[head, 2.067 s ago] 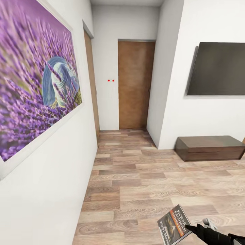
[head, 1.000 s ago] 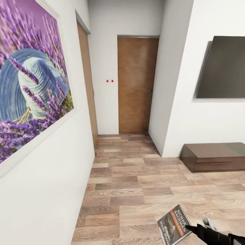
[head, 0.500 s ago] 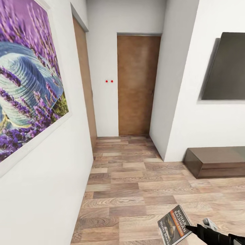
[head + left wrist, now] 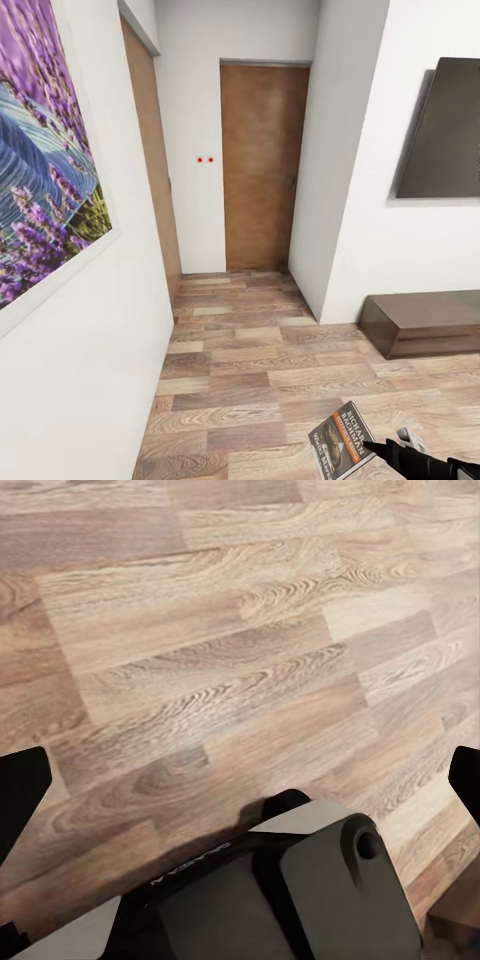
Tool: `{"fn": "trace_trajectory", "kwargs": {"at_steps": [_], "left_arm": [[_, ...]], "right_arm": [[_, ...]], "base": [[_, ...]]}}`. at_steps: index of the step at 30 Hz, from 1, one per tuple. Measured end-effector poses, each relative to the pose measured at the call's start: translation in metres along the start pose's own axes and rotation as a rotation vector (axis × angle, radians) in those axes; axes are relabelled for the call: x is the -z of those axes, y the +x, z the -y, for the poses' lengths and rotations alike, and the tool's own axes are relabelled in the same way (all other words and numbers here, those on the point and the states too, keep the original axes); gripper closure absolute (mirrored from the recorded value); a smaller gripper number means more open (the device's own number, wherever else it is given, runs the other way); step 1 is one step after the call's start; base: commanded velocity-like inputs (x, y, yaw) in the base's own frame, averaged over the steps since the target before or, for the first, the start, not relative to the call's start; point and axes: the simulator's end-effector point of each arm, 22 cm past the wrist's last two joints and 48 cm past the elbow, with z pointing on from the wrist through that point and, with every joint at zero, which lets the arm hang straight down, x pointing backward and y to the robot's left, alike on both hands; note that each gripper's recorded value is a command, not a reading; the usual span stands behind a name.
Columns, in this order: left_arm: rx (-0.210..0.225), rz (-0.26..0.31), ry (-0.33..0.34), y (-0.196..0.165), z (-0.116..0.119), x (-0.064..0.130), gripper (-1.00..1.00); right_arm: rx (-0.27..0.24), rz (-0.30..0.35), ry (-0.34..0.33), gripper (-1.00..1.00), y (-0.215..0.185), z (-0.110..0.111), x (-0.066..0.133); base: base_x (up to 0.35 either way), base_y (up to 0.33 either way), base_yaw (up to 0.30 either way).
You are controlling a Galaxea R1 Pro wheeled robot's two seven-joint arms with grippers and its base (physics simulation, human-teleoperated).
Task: In the bedroom, move the book from the bed onto either nightstand, and place the two sandals side by side next to the bed.
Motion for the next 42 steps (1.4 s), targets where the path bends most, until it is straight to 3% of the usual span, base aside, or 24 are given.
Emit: {"fn": "trace_trajectory", "kwargs": {"at_steps": [19,33,42], "left_arm": [[0.007,-0.010,0.000,0.005,-0.001,-0.002,-1.00],[0.012,-0.016,0.000,0.008,-0.001,-0.002,-1.00],[0.016,-0.022,0.001,0.010,-0.002,-0.003,-1.00]], "right_arm": [[-0.007,-0.007,0.004,1.00,0.003,0.003,-0.002],[-0.011,-0.015,0.009,1.00,0.006,0.006,-0.003],[-0.014,-0.020,0.012,1.00,0.008,0.008,-0.004]], "base": [[0.038,0.000,-0.234],[0.277,0.000,-0.273],[0.050,0.000,-0.277]]}}
